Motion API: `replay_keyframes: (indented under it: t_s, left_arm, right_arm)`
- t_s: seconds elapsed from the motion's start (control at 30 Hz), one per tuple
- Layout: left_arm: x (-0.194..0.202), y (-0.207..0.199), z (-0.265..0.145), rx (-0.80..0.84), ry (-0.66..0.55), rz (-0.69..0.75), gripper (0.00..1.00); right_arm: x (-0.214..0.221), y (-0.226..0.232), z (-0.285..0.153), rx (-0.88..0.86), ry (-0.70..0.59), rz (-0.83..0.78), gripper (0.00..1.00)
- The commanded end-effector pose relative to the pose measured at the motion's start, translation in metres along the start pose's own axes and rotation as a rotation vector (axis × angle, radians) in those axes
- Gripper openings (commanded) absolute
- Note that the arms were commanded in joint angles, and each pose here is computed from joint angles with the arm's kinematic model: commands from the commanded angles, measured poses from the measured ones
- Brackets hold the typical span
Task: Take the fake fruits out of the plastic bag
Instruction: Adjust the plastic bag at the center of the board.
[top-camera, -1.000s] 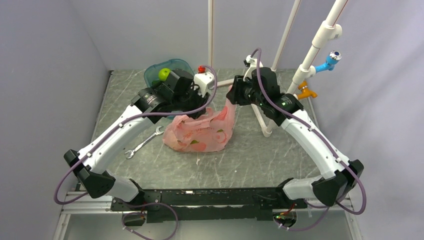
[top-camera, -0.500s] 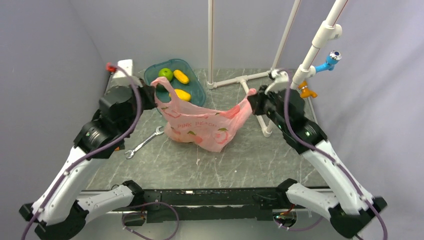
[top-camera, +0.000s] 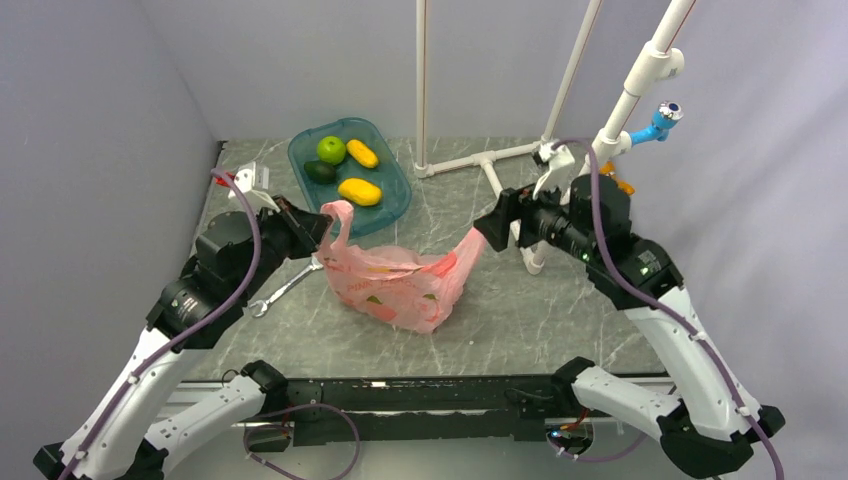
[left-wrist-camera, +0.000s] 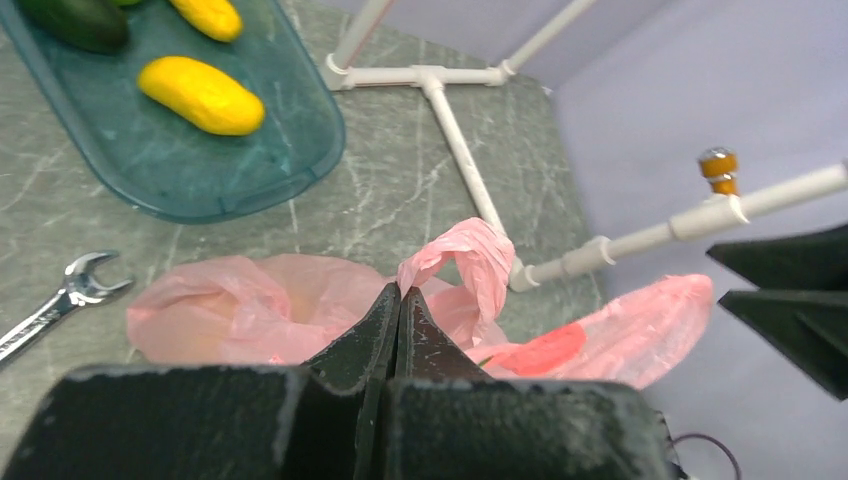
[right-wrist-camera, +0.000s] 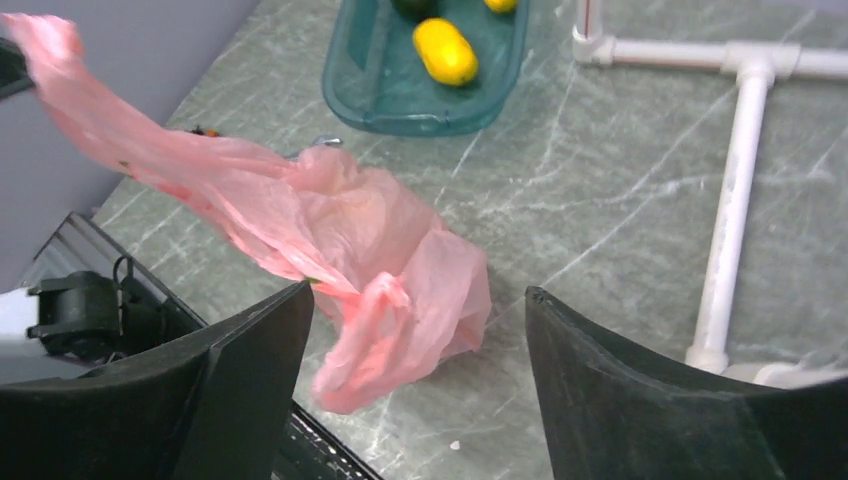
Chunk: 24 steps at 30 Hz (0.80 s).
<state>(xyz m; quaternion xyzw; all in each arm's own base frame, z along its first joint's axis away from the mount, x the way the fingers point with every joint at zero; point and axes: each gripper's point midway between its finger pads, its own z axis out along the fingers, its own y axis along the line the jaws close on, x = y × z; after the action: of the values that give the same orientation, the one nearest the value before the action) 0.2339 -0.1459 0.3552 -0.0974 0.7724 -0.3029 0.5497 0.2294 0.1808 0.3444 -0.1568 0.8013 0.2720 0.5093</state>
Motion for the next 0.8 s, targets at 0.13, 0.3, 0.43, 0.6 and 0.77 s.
replay_keyframes:
  t_s: [0.13,0.3,0.43,0.6,0.77]
  left_arm:
    - [-0.009,-0.017,-0.018,0.115,-0.049,-0.073,0.00]
    - [-0.016,-0.017,-0.022,0.090,-0.047,-0.057,0.00]
    - [-0.020,-0.018,-0.026,0.091,-0.054,-0.047,0.00]
    - [-0.022,-0.017,-0.030,0.089,-0.059,-0.046,0.00]
    - [-0.023,-0.017,-0.034,0.092,-0.063,-0.045,0.00]
  right_arm:
    - [-0.067,0.106,-0.019,-0.469,-0.084,-0.169,0.84]
    - [-0.032,0.196,0.009,-0.691,0.014,-0.303,0.77]
    - [0.002,0.208,0.055,-0.655,0.089,-0.283,0.35]
    - [0.039,0.201,0.100,-0.567,0.083,-0.332,0.00]
    - [0.057,0.203,0.123,-0.561,0.009,-0.385,0.00]
